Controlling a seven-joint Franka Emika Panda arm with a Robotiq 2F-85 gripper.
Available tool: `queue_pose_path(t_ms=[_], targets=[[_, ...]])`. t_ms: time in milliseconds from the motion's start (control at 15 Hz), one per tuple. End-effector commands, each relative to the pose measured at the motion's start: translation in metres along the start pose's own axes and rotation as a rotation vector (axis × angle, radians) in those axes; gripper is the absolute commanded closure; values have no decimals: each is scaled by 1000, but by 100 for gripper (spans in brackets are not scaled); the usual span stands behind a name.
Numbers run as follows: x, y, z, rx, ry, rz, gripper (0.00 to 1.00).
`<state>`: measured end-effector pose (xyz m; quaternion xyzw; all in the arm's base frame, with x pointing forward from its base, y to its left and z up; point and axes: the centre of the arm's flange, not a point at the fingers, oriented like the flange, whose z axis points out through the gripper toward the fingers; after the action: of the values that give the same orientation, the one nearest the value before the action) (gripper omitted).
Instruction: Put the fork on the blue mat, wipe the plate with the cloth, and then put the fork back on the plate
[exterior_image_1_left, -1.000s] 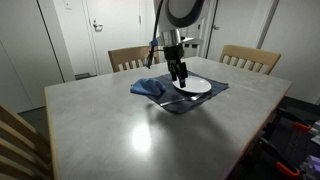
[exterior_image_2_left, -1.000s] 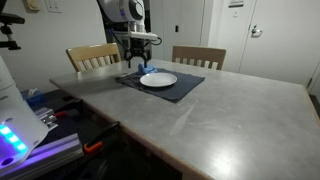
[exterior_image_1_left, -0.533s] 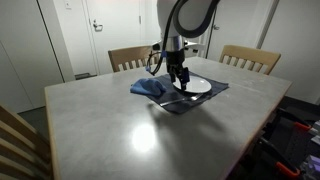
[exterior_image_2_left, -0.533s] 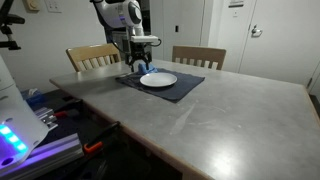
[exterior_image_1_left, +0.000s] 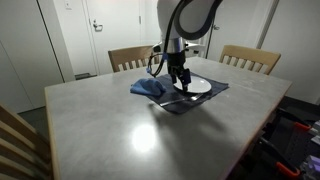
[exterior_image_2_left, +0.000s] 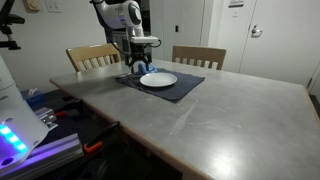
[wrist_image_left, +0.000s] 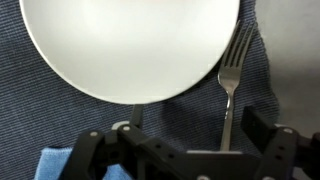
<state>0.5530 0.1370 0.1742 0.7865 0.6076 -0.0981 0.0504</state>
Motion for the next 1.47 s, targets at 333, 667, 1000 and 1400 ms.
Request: queue_pose_path(t_ms=[333, 667, 1000, 1400], targets=[[15, -41, 7, 73, -93, 17, 0], [22, -59, 20, 71, -104, 63, 0], [23, -67, 30, 80, -111, 77, 18], [23, -69, 33, 87, -116, 75, 54]])
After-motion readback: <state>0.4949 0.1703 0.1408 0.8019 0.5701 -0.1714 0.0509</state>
